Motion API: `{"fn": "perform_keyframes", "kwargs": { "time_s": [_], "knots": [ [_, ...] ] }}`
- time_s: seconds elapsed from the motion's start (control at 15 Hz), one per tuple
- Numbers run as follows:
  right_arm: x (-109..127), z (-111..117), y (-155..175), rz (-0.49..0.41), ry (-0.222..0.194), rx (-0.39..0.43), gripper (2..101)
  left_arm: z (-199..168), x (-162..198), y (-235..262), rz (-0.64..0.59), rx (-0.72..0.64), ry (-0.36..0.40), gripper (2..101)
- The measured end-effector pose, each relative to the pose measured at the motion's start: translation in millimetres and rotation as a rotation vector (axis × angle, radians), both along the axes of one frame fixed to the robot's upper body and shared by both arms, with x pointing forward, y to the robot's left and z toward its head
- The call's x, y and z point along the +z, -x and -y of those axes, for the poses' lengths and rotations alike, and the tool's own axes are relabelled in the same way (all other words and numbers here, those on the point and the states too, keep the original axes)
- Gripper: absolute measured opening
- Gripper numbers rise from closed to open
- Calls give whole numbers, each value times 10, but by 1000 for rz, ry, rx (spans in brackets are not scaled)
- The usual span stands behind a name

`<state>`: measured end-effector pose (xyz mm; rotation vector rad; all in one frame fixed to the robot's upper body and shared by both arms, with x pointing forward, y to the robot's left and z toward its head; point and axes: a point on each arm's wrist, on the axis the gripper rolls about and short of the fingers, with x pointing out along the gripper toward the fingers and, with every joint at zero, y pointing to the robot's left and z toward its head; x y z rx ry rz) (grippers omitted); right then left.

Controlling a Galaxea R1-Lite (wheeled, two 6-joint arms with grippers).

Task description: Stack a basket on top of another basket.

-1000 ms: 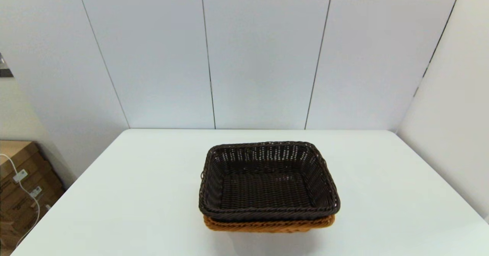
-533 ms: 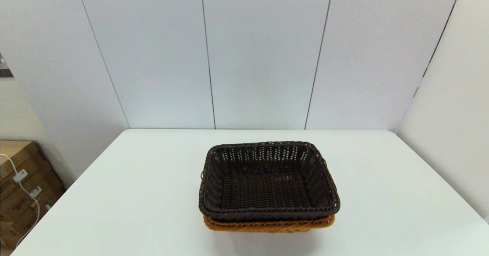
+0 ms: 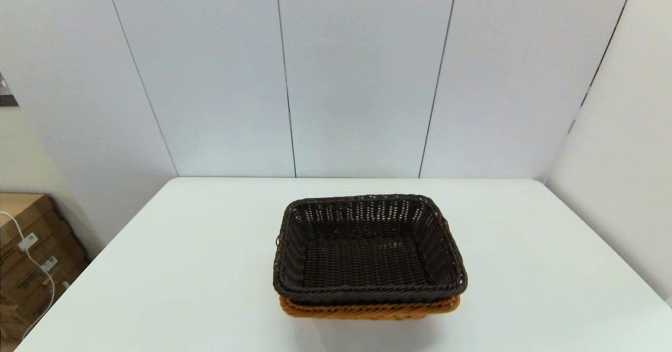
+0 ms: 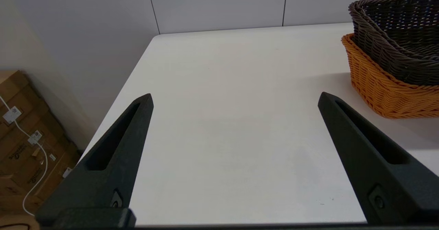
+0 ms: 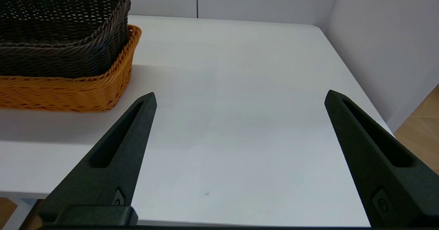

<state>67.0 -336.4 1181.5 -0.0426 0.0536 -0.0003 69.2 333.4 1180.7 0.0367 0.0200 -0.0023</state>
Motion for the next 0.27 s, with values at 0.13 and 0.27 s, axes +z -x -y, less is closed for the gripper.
{"fn": "perform_keyframes", "kwargs": {
  "time_s": [0.13,0.27],
  "knots": [
    [0,0,0,0,1,-2,973,0,0,0,0,-1,0,978],
    [0,0,0,0,1,-2,974,0,2,0,1,0,19,978]
  ]
}}
